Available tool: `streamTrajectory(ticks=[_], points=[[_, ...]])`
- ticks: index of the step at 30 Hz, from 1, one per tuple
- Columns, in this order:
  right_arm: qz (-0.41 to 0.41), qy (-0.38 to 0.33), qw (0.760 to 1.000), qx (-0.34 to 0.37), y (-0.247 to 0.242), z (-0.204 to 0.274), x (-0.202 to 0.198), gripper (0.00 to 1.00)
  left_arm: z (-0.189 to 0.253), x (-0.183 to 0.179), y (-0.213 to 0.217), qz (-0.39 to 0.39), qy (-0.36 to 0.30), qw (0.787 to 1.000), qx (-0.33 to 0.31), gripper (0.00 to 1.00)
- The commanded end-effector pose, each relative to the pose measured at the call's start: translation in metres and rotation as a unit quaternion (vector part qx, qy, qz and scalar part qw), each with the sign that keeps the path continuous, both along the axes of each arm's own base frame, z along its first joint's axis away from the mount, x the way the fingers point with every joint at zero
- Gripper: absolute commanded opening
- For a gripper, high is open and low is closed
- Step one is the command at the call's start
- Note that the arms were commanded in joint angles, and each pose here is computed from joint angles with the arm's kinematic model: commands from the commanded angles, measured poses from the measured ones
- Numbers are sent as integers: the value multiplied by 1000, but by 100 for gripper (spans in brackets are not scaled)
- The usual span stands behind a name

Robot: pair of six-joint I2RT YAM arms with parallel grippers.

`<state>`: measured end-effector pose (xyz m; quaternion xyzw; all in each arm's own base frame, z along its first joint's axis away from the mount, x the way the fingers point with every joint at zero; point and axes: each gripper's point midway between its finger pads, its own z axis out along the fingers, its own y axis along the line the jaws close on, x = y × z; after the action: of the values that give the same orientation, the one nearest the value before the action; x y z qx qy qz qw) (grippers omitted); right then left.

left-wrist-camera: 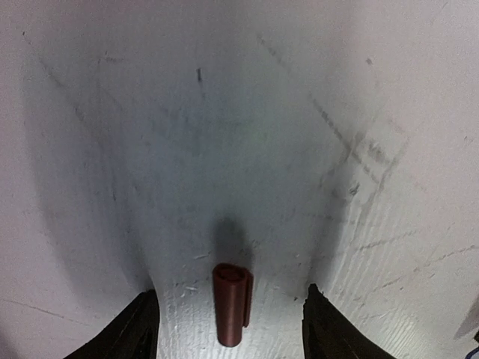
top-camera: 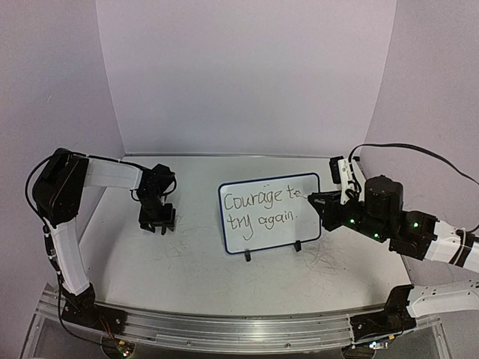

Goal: Write a sentence on the whiteboard
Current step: Pick up the pen cap from the corner of the board, then insert the whiteboard marker without the cap into the pen cap.

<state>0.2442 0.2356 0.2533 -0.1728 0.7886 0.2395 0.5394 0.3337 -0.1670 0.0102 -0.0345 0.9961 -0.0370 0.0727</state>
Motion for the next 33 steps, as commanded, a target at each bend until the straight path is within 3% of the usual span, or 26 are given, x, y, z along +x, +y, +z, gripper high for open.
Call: streamTrajectory(ticks=[1, 4, 9, 13, 17, 20, 25, 29, 33], points=[[3, -22, 999, 31, 3, 25, 2, 0, 2, 10, -9, 25, 1, 1000, -13, 63], [0, -22, 999, 32, 1, 25, 1, 0, -3, 9, 0, 37, -2, 999, 12, 54], [2, -18, 999, 30, 3, 22, 2, 0, -6, 4, 6, 43, -3, 999, 25, 22], [10, -21, 999, 34, 9, 25, 3, 0, 12, 11, 8, 52, -32, 998, 25, 10], [37, -26, 998, 31, 23, 31, 4, 0, 71, 29, -10, 76, -99, 991, -48, 6], [55, -33, 997, 33, 39, 40, 6, 0, 133, 40, -29, 105, -160, 971, -142, 3], [88, -69, 993, 48, 81, 67, 8, 0, 234, 36, -57, 160, -226, 901, -335, 0], [103, -99, 988, 53, 129, 90, 9, 0, 299, 28, -79, 195, -255, 818, -478, 0], [115, -120, 980, 106, 164, 119, 10, 0, 348, 14, -96, 218, -272, 724, -596, 0]])
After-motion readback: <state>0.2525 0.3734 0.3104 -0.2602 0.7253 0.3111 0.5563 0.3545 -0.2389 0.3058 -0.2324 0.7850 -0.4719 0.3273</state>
